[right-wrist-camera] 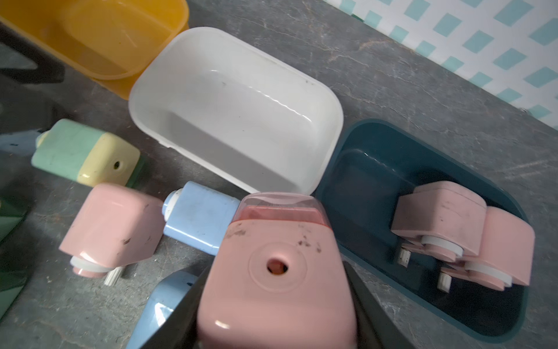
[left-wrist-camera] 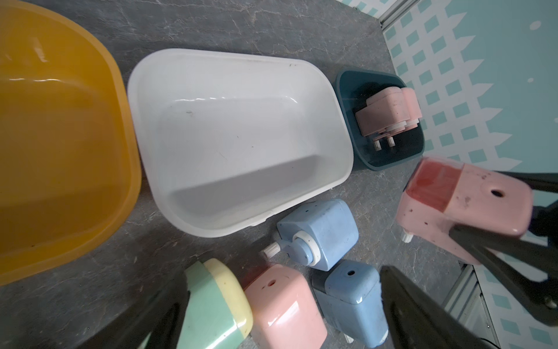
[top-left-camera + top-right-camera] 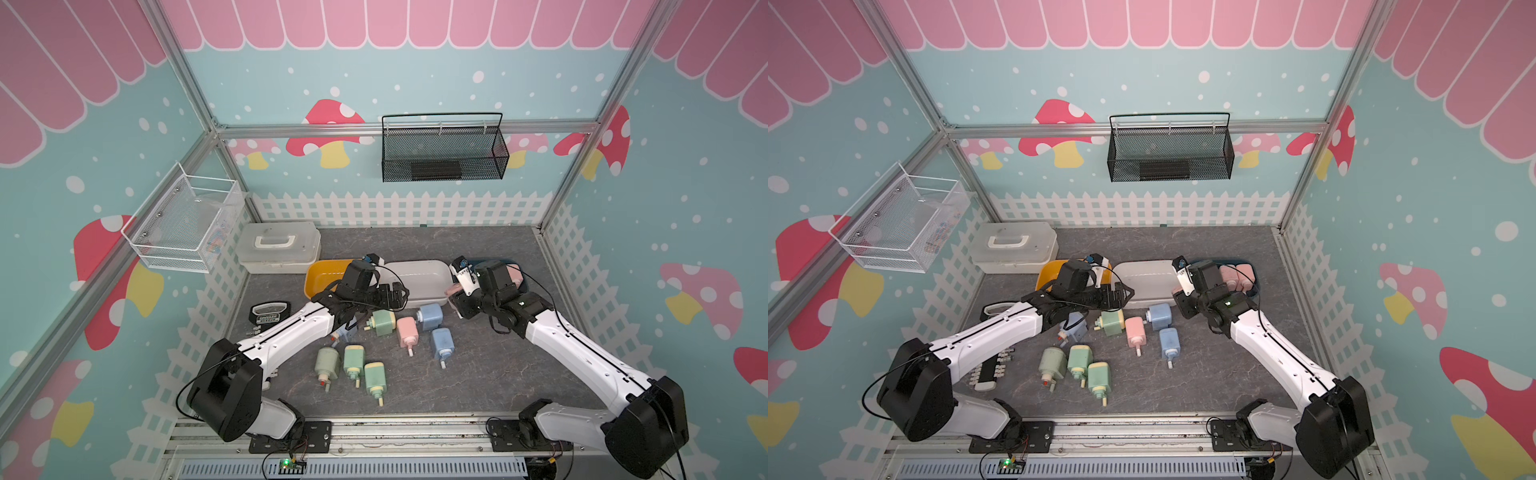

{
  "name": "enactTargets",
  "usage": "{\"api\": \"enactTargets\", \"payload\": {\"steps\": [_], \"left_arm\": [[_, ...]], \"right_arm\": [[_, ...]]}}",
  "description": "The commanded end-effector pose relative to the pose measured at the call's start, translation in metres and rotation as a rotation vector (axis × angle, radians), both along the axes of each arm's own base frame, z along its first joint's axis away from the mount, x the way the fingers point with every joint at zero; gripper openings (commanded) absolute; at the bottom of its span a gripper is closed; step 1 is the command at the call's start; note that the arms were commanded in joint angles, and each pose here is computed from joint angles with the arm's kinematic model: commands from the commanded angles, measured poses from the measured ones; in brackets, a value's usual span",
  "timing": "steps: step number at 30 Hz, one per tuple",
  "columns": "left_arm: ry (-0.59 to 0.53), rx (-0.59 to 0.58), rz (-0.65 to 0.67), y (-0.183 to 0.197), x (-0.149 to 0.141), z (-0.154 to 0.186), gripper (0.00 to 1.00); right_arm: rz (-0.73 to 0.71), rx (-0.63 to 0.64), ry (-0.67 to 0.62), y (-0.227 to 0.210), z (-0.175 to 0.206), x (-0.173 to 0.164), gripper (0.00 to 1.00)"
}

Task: Place the pencil sharpeners by color into the storage box
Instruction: Place the pencil sharpener in the storage box.

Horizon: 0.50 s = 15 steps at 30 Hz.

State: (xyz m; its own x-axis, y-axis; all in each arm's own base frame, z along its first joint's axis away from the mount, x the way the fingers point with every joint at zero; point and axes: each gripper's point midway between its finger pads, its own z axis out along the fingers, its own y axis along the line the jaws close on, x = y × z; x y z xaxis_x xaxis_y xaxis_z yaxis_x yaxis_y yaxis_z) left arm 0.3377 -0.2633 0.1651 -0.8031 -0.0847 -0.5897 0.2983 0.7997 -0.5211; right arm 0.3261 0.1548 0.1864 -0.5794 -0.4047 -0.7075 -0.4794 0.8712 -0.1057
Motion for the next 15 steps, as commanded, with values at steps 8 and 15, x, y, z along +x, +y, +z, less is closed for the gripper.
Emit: {"api": "enactTargets", "payload": {"steps": [8,15], "left_arm": [[0.032,-0.006,-0.093,-0.053,0.008,-0.001,0.99],[0.039,0.033,-0.100,-0.077,0.019,-0.007,0.99]], "right_arm": [[-0.208,0.043,-0.077,-0.042,0.022,0.057,0.00],[-0.264,-0.019,0.002,-0.059,0.007,0.086,0.00]]}}
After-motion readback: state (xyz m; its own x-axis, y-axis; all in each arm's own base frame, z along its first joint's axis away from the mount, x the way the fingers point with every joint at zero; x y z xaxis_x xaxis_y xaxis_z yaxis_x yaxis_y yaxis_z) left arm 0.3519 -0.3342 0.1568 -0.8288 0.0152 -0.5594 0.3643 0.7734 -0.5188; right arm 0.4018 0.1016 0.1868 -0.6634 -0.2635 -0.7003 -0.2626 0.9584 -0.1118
